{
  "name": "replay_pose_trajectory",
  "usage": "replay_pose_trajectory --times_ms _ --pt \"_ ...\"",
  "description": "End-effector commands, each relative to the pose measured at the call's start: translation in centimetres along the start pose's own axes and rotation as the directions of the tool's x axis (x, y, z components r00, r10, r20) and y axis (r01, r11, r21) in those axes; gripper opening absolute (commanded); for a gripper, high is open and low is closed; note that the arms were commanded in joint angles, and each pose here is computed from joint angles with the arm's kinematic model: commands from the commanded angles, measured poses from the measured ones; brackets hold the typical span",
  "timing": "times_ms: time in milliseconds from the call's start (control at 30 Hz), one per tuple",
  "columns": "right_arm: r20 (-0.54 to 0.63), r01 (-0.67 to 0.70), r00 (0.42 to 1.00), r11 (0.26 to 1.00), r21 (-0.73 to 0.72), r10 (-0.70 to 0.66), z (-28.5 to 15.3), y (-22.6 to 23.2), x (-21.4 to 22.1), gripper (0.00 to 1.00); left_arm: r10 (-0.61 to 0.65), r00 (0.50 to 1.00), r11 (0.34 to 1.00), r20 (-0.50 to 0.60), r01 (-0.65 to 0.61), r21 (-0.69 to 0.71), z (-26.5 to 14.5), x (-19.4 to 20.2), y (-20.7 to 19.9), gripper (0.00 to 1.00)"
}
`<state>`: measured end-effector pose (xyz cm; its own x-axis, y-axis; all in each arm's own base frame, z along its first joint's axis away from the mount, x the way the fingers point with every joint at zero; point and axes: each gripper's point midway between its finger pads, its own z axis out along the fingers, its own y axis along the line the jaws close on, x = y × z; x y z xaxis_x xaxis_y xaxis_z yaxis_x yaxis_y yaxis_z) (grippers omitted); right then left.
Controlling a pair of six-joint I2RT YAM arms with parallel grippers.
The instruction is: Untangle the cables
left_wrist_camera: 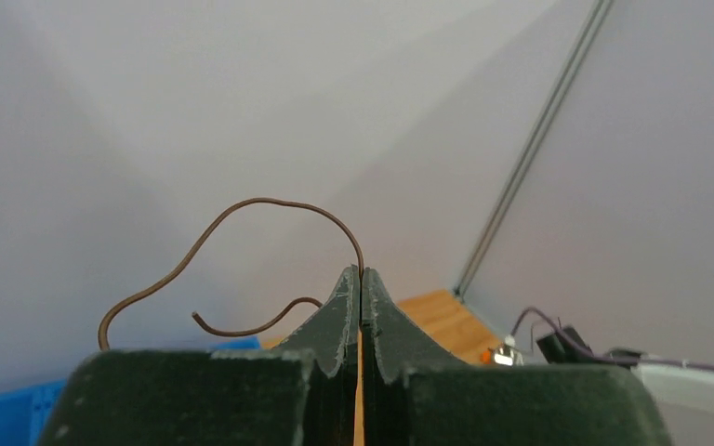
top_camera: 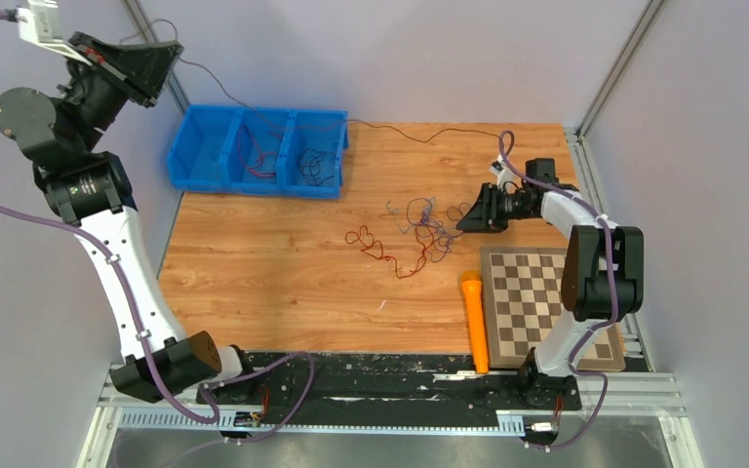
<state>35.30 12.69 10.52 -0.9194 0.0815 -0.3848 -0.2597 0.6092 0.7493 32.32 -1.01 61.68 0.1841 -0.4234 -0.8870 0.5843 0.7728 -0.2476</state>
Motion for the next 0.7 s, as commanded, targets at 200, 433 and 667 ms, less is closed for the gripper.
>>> replay_pose_trajectory --times_ms 200,433,667 --pt "-0.024 0.387 0.916 0.899 -0.204 -0.4 1.4 11.2 1.2 0.0 0.199 0.85 0.973 -0.487 -0.112 0.202 -3.4 17.8 -2.0 0.0" --pt "-0.186 0.598 0.775 0.796 -0.092 -0.603 5.0 12.5 5.8 0.0 0.271 0.643 0.945 -0.717 -0.035 0.326 -11.6 30.6 -2.4 0.0" --pt "-0.284 0.769 0.586 0.631 -0.1 -0.759 8.0 14.8 9.0 0.0 0.472 0.557 0.842 -0.683 -0.057 0.536 -18.9 37.7 -4.0 0.56"
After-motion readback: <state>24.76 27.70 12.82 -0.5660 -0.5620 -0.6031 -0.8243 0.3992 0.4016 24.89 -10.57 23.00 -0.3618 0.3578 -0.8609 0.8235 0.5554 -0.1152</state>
